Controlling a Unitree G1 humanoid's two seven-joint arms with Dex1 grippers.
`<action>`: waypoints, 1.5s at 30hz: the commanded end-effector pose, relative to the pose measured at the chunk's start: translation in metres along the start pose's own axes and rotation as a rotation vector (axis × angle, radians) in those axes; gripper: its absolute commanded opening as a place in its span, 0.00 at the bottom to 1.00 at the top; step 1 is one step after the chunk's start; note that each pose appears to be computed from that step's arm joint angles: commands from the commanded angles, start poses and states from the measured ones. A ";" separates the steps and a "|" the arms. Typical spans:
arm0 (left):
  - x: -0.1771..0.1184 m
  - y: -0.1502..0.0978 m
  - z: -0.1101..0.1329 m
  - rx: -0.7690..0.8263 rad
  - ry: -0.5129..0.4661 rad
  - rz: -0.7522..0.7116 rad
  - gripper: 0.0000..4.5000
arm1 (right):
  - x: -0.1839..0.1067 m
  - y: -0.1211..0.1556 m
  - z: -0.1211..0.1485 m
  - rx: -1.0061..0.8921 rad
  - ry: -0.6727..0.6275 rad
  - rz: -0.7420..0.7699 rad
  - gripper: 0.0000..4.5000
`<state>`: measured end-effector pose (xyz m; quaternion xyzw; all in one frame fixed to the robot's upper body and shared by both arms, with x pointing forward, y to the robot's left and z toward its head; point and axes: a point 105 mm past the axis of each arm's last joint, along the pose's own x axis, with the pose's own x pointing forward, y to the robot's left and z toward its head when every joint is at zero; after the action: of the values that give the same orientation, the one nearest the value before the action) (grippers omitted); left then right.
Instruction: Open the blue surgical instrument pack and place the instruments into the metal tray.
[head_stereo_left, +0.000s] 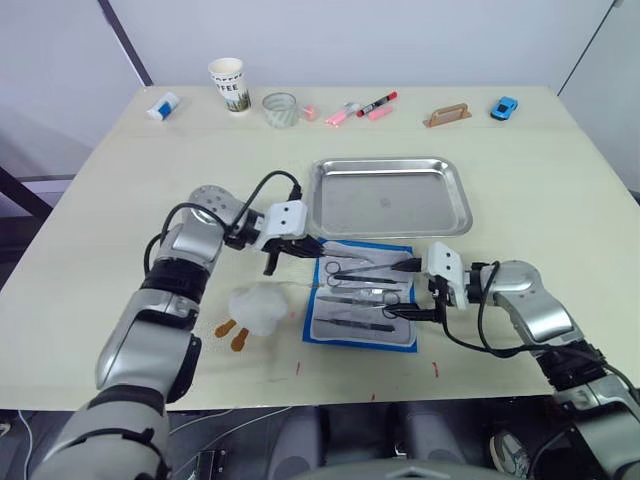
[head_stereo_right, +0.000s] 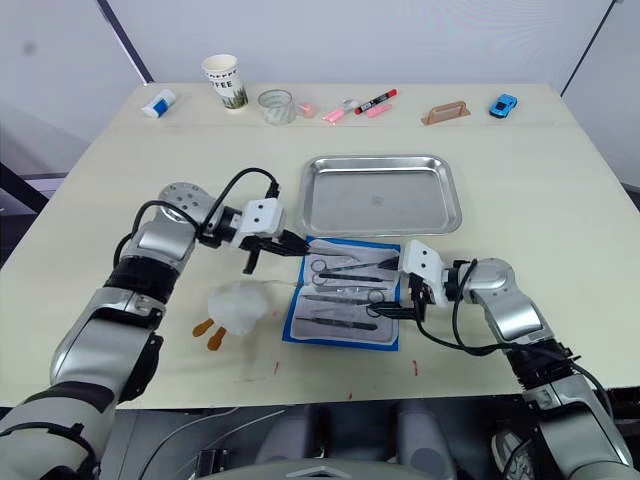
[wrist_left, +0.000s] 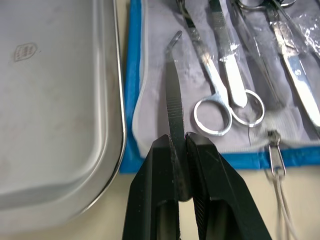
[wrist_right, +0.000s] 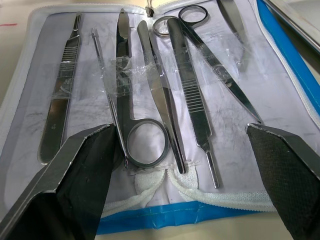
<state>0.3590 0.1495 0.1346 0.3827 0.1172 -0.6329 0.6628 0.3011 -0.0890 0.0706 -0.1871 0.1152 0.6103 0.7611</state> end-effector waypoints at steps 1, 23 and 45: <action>-0.014 0.009 0.013 0.050 -0.038 0.037 0.01 | 0.003 0.017 -0.052 0.105 0.182 0.020 1.00; -0.055 0.010 0.024 0.073 -0.023 0.065 0.01 | 0.005 0.016 -0.054 0.107 0.172 0.025 1.00; -0.058 0.041 0.032 -0.015 -0.082 0.190 0.01 | 0.008 0.015 -0.051 0.098 0.146 0.007 1.00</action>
<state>0.3694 0.1680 0.1911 0.3630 0.0804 -0.6014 0.7072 0.3017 -0.0900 0.0685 -0.1886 0.1070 0.6103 0.7619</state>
